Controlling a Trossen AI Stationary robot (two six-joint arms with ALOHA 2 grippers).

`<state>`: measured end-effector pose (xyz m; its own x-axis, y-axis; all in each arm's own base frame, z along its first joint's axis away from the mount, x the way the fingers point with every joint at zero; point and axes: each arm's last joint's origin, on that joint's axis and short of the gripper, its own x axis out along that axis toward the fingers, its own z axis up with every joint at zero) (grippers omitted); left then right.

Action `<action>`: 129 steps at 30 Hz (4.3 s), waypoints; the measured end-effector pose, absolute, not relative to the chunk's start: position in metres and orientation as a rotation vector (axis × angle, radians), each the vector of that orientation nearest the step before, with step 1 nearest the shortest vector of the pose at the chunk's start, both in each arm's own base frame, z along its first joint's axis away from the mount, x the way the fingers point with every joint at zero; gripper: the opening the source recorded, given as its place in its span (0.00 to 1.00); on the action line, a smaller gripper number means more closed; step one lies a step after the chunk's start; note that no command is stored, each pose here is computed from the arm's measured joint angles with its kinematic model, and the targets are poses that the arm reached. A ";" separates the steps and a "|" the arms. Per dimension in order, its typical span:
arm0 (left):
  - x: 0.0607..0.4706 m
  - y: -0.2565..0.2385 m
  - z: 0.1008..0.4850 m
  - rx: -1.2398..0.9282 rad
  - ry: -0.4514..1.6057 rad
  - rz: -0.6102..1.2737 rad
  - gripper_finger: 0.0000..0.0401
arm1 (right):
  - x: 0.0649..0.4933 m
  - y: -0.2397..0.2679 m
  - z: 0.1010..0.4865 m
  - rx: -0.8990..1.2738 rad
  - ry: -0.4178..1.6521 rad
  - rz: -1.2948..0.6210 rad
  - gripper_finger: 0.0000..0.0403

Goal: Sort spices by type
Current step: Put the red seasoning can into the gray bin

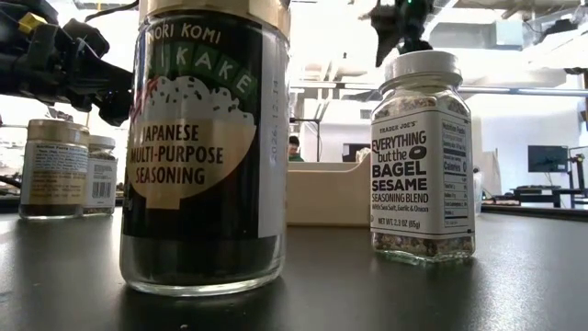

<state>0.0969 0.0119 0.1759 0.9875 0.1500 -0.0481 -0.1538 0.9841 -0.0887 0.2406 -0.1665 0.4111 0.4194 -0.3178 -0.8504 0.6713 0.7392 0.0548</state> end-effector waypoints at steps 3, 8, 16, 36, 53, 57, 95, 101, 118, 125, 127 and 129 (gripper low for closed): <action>0.097 0.012 0.176 -0.092 0.041 0.153 0.83 | 0.250 -0.142 0.407 0.415 0.930 -0.587 0.89; 0.097 0.012 0.176 -0.092 0.041 0.152 0.83 | 0.264 -0.103 0.384 0.364 0.965 -0.524 0.89; 0.097 0.012 0.176 -0.092 0.041 0.153 0.83 | 0.273 -0.049 0.349 0.290 0.973 -0.420 0.89; 0.097 0.012 0.176 -0.092 0.041 0.153 0.83 | 0.226 0.033 0.290 0.229 1.109 -0.273 0.89; 0.097 0.012 0.176 -0.046 0.041 0.158 0.83 | 0.185 0.049 0.264 0.456 1.178 -0.457 0.89; 0.097 0.013 0.177 0.136 0.047 0.169 0.83 | 0.187 0.049 0.263 0.455 1.180 -0.456 0.89; 0.097 0.013 0.181 -0.180 -0.030 0.170 0.83 | 0.216 0.053 0.249 0.546 1.116 -0.487 0.89; 0.097 0.012 0.186 -0.185 -0.075 0.162 0.83 | 0.217 0.054 0.250 0.557 1.101 -0.482 0.89; 0.109 0.017 0.264 -0.218 0.130 0.296 0.83 | 0.215 0.056 0.250 0.277 1.087 -0.430 0.85; 0.157 0.019 0.291 -0.284 0.325 0.376 0.83 | 0.198 0.058 0.221 0.238 1.027 -0.356 0.76; 0.173 0.018 0.297 -0.289 0.351 0.389 0.83 | 0.192 0.060 0.213 0.254 0.966 -0.312 0.75; 0.189 0.016 0.304 -0.279 0.360 0.416 0.83 | 0.187 0.062 0.209 0.254 0.899 -0.256 0.75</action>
<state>0.1890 0.0160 0.3040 0.8535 0.3416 -0.3934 -0.4388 0.8784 -0.1892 0.1875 0.0622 0.2088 0.5966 -0.1125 -0.7946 0.3234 0.9399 0.1097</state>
